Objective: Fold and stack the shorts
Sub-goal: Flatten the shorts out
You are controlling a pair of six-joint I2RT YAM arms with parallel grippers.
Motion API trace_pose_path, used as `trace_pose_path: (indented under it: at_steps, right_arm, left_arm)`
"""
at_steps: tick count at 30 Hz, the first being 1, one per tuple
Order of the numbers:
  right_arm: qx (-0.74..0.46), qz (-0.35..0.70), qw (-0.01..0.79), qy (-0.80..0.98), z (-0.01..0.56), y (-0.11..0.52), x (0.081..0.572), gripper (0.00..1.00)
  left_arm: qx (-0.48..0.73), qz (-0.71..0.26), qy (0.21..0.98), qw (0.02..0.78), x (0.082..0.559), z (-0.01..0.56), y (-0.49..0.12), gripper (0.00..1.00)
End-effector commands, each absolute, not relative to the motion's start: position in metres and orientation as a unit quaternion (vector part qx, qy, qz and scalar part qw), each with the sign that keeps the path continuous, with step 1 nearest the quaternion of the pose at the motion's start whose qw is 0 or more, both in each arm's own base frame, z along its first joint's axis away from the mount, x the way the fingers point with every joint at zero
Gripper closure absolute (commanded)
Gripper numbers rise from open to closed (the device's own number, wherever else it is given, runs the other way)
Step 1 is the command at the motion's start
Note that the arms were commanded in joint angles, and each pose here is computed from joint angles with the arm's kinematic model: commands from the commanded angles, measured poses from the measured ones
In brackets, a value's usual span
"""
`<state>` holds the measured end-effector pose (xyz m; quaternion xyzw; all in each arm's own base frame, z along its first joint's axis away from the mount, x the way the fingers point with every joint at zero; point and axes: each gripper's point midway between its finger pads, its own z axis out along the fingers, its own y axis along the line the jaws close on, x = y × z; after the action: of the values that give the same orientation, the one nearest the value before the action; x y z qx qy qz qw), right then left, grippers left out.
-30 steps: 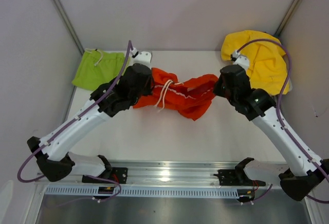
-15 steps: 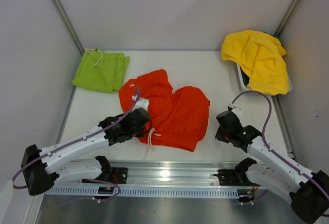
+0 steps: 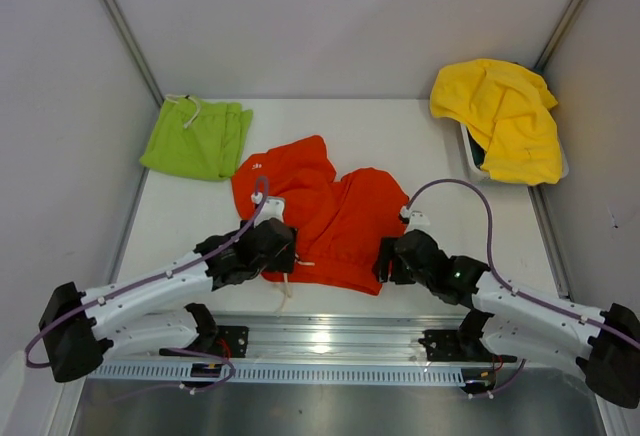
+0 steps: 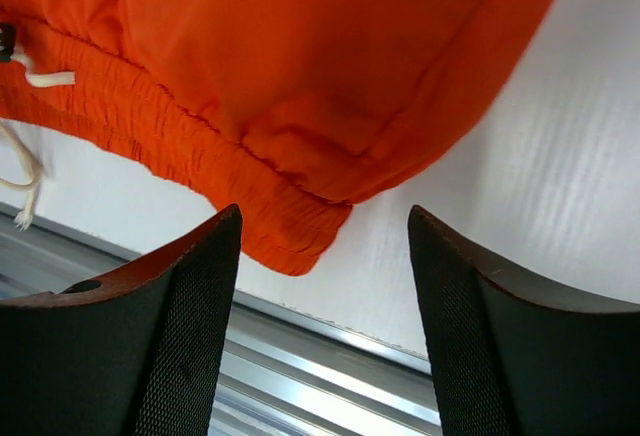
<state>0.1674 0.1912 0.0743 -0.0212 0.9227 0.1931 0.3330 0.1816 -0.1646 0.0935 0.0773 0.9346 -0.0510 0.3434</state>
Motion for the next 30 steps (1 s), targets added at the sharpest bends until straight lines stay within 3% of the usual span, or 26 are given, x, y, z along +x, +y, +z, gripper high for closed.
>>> trace_pose_path:
  at_steps: [1, 5, 12, 21, 24, 26, 27, 28, 30]
  right_arm:
    - [-0.035, 0.249, 0.314, 0.916, 0.082, 0.224, 0.164, 0.30]
    - [0.012, 0.279, 0.278, 0.919, 0.076, 0.242, 0.154, 0.30]
    - [0.096, 0.239, 0.240, 0.936, 0.048, 0.233, 0.155, 0.31]
    - [0.136, 0.248, 0.230, 0.931, 0.031, 0.222, 0.149, 0.34]
    - [0.143, 0.252, 0.224, 0.931, 0.028, 0.218, 0.148, 0.42]
    - [0.148, 0.259, 0.226, 0.927, 0.029, 0.219, 0.153, 0.53]
    - [0.149, 0.258, 0.223, 0.928, 0.026, 0.218, 0.152, 0.60]
    - [0.152, 0.259, 0.223, 0.928, 0.028, 0.218, 0.155, 0.77]
    - [0.148, 0.256, 0.224, 0.929, 0.029, 0.217, 0.156, 0.88]
  left_arm:
    - [0.036, -0.069, 0.925, 0.372, 0.183, 0.100, -0.159, 0.18]
    - [0.002, -0.110, 0.913, 0.394, 0.179, 0.103, -0.156, 0.19]
    - [-0.041, -0.133, 0.897, 0.419, 0.176, 0.094, -0.142, 0.18]
    - [-0.047, -0.121, 0.894, 0.429, 0.179, 0.080, -0.136, 0.18]
    - [-0.051, -0.124, 0.891, 0.433, 0.181, 0.079, -0.138, 0.18]
    - [-0.055, -0.139, 0.884, 0.443, 0.182, 0.084, -0.139, 0.18]
    - [-0.055, -0.146, 0.881, 0.446, 0.182, 0.087, -0.140, 0.18]
    - [-0.054, -0.154, 0.879, 0.449, 0.181, 0.091, -0.141, 0.18]
    - [-0.057, -0.179, 0.867, 0.462, 0.182, 0.107, -0.144, 0.18]
